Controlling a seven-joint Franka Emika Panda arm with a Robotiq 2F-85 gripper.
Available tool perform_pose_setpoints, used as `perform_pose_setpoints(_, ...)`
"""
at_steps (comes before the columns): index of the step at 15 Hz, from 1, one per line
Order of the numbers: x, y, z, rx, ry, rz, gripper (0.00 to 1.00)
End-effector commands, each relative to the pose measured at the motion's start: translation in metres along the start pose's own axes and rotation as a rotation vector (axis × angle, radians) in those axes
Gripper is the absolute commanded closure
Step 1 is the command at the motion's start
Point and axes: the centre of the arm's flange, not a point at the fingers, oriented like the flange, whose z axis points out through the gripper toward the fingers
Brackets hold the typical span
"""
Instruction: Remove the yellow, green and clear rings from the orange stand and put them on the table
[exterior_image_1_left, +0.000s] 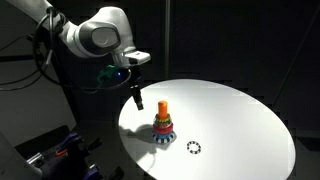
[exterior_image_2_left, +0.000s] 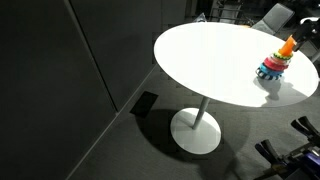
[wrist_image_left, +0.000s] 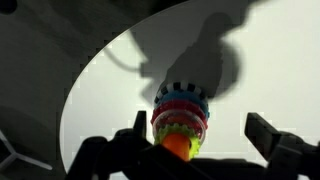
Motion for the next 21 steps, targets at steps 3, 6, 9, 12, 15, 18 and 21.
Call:
perform_pose_setpoints(3,0.012,0.01,0.023,0.063,0.024,0.049,0.0)
perform_pose_setpoints(6,0.009,0.009,0.022,0.047,0.017,0.044,0.0)
perform_pose_setpoints(9,0.008,0.008,0.023,0.046,0.016,0.043,0.0)
perform_pose_setpoints(12,0.01,0.007,0.024,0.052,0.013,0.04,0.0)
perform_pose_setpoints(15,0.015,0.006,0.031,0.054,0.018,0.051,0.0)
perform_pose_setpoints(18,0.021,0.005,0.039,0.067,0.04,0.064,0.0)
perform_pose_setpoints(21,0.029,0.005,0.047,0.097,0.069,0.079,0.0)
